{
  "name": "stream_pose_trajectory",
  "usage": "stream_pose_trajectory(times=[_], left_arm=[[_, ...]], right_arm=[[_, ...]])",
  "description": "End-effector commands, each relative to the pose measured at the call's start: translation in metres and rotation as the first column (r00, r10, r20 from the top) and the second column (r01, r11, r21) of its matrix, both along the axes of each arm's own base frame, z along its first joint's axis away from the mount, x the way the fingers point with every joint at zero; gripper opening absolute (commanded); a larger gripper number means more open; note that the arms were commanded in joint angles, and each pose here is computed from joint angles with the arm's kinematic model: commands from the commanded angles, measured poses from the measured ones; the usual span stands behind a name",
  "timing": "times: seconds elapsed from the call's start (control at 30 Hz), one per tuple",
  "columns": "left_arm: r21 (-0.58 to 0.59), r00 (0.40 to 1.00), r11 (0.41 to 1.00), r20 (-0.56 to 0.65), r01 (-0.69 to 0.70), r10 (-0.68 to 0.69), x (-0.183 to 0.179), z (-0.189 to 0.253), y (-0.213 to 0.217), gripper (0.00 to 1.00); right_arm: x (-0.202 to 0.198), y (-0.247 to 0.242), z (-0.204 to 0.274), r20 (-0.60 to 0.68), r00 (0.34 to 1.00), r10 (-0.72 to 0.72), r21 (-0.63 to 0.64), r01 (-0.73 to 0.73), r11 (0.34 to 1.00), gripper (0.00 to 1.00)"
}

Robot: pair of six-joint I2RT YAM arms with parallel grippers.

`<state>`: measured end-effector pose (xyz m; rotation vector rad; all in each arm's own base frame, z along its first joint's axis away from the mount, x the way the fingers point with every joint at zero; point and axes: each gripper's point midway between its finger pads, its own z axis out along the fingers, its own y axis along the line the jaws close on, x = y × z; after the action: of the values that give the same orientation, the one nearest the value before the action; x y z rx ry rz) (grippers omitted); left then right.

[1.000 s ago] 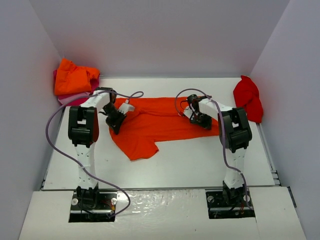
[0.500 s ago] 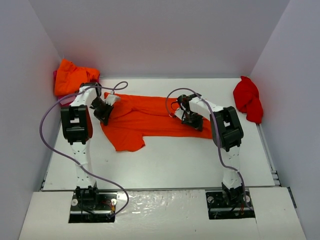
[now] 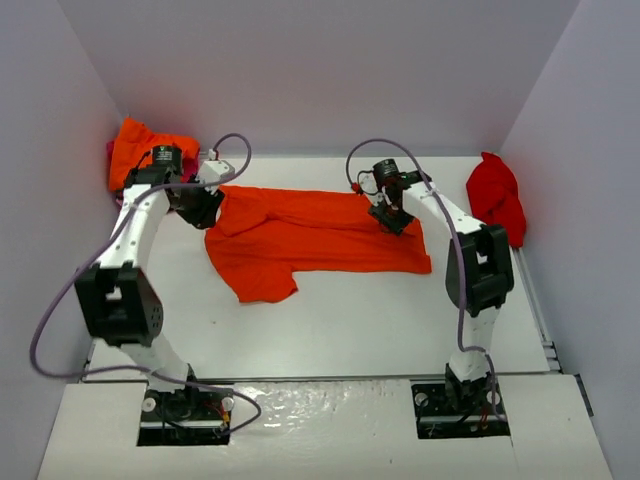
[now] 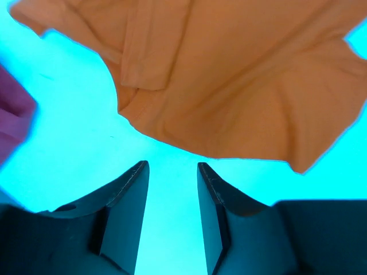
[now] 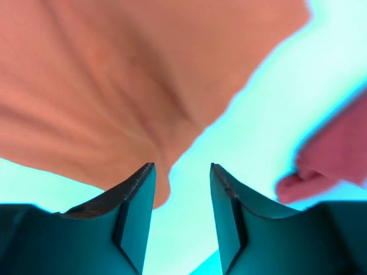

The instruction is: Fold and stack the t-shirts

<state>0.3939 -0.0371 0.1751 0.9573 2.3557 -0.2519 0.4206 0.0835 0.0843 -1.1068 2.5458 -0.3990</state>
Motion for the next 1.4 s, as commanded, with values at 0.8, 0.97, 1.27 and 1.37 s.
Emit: stream_pose_trajectory(times=[0.8,0.97,1.27,1.37], left_arm=[[0.417,0.868,0.782,-0.033,0.463,-0.496,-0.167,-0.104,-0.079,0.40],[0.435,0.869,0.786,0.017,0.438,-0.494,-0.147,-0.110,-0.088,0.41],[0.460,0.874,0.781,0.023,0.422,-0.486,-0.127,-0.128,-0.096,0.41],[0.462,0.873,0.772,-0.009,0.436,-0.487,-0.128,-0.138,-0.096,0.41]], right_arm=[[-0.033,-0.078,0.126,0.416,0.875,-0.247,0.219,0.168,0.961,0.56],[-0.033,-0.076,0.121,0.402,0.879,-0.256,0.230,0.174,0.957,0.56],[-0.036,-0.076,0.113,0.386,0.886,-0.257,0.231,0.177,0.957,0.56],[-0.037,-0.076,0.112,0.384,0.888,-0.254,0.230,0.174,0.957,0.56]])
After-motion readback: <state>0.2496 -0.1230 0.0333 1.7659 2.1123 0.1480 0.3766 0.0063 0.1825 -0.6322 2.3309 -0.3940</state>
